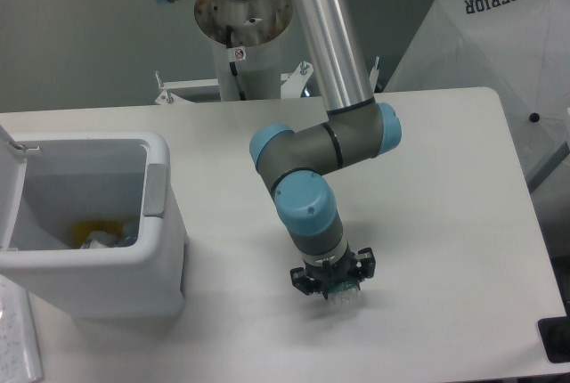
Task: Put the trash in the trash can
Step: 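Lift the green-labelled bottle and carry it over the trash bin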
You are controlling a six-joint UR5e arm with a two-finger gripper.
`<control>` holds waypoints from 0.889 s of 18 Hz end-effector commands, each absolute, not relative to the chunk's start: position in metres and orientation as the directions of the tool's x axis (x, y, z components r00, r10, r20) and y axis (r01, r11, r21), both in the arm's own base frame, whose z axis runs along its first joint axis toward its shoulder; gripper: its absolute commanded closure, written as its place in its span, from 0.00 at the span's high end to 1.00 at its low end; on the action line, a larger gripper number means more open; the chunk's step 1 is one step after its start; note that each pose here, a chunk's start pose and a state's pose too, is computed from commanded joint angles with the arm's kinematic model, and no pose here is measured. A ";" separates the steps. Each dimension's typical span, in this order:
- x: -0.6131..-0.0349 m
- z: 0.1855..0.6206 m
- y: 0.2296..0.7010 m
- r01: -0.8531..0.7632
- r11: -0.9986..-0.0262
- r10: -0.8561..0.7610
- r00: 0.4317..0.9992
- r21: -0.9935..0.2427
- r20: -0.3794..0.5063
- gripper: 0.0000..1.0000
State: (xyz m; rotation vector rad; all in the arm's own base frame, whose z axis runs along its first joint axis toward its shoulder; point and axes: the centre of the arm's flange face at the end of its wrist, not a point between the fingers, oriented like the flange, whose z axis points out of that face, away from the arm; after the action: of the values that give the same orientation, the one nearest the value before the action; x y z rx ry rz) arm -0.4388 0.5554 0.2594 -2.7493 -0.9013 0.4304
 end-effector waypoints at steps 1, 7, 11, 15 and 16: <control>-0.449 0.278 0.561 0.533 -0.777 0.610 0.769 -0.334 -0.192 0.61; -0.478 0.372 0.568 0.554 -0.652 0.684 0.724 -0.517 -0.086 0.61; -0.468 0.430 0.564 0.573 -0.550 0.721 0.693 -0.608 0.002 0.61; -0.442 0.487 0.561 0.563 -0.483 0.729 0.683 -0.670 0.048 0.61; -0.429 0.500 0.564 0.569 -0.460 0.728 0.682 -0.682 0.078 0.61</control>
State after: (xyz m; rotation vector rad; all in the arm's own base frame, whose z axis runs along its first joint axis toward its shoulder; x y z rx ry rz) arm -0.4291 0.5636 0.4996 -2.1921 -0.9905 0.2924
